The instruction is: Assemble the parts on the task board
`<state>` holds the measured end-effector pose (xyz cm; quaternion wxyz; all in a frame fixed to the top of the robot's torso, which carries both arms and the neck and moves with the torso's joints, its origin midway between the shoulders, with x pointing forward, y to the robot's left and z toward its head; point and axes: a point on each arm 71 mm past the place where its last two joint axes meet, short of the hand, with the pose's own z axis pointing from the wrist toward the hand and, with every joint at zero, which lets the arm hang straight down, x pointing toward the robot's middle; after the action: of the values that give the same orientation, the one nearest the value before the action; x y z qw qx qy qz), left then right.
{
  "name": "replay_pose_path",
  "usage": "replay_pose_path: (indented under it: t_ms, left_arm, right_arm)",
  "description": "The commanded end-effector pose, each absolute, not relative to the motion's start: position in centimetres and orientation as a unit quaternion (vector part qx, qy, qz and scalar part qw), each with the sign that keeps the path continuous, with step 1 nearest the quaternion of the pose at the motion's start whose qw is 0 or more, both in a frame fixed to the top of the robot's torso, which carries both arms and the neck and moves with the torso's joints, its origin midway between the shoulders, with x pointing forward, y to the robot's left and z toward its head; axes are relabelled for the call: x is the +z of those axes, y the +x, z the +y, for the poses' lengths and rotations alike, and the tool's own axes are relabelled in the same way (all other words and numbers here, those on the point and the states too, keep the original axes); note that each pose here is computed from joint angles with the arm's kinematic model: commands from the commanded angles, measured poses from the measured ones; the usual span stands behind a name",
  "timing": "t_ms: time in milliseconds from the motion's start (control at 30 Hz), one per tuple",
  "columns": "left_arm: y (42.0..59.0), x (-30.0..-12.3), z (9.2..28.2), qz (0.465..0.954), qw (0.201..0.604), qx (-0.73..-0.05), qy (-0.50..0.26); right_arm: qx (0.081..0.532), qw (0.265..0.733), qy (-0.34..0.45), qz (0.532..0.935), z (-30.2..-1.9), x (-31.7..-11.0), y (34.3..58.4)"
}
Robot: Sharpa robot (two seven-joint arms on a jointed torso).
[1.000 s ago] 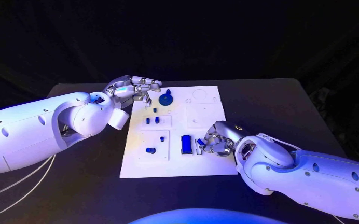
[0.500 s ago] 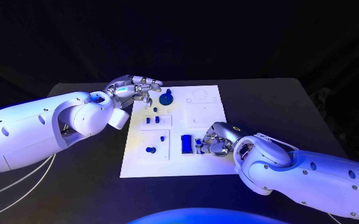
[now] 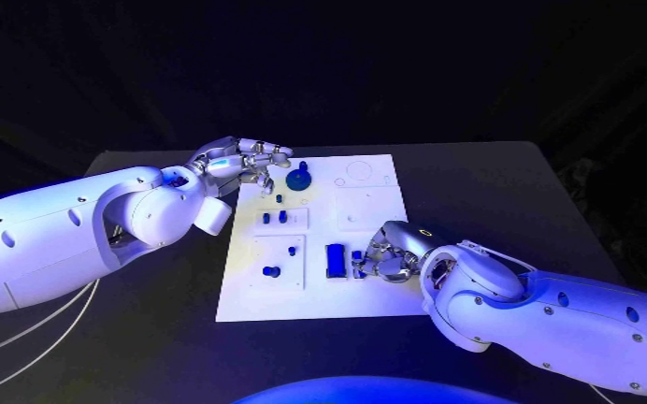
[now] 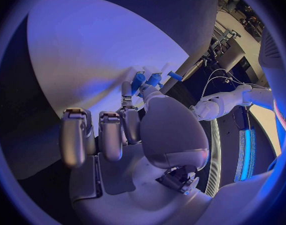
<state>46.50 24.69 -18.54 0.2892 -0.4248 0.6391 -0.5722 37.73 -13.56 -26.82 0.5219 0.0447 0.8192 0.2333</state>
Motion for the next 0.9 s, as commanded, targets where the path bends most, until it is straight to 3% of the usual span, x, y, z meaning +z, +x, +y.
replay_pose_path:
  t_ms: [33,900]
  left_arm:
    - [46.4,-18.4,24.4,0.643,0.283,-0.578,-0.416]
    - [46.5,-18.5,24.4,0.644,0.284,-0.578,-0.414]
  right_arm:
    - [0.232,0.525,0.039,0.818,-13.5,-26.8,37.7]
    - [0.252,0.527,0.002,0.812,-14.9,-26.1,36.3]
